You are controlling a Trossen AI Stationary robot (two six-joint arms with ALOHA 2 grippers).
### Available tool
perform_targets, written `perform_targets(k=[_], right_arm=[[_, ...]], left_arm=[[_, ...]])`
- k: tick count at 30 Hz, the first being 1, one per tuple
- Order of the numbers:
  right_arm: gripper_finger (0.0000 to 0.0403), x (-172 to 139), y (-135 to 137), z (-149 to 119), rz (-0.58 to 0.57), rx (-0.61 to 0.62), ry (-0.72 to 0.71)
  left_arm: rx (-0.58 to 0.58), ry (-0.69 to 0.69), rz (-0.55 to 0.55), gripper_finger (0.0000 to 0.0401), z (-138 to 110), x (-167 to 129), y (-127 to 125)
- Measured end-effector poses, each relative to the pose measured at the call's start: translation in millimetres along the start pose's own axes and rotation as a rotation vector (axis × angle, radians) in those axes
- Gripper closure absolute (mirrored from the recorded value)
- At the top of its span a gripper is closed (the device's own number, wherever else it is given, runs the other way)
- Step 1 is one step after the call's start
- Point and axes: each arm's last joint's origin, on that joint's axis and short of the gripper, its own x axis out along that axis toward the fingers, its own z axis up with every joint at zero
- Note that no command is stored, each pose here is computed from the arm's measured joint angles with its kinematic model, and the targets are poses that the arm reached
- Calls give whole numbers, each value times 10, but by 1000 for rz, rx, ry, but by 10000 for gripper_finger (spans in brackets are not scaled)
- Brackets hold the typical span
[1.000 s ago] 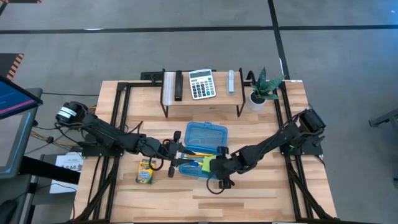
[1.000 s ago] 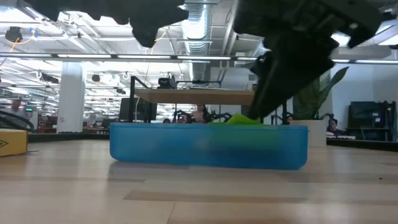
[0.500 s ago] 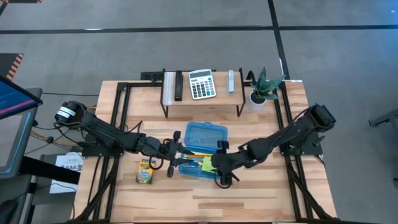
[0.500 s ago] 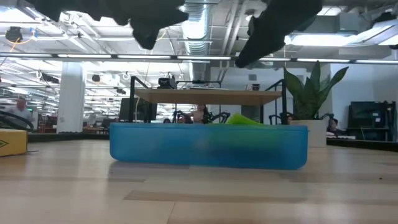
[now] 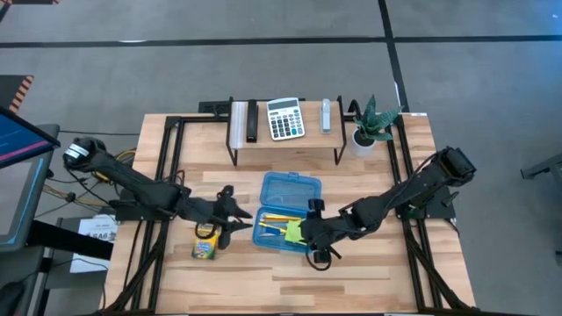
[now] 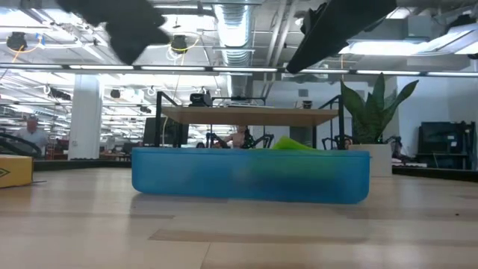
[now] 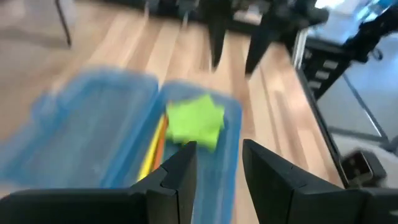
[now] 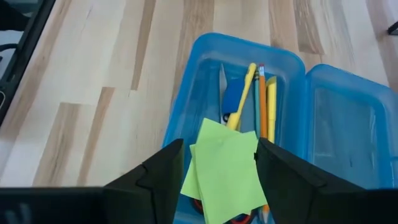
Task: Pack school essentials
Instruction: Put the crayon box into the blue supply box
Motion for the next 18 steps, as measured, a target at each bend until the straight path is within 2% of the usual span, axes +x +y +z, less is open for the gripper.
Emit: perform_targets(k=[8, 18], right_arm=[[188, 0, 0, 11, -1, -13, -12], [188, 2, -5, 7, -20, -31, -11]], left_arm=[[-171, 243, 88, 287, -374, -206, -165], [-360, 373, 226, 287, -676, -434, -276]])
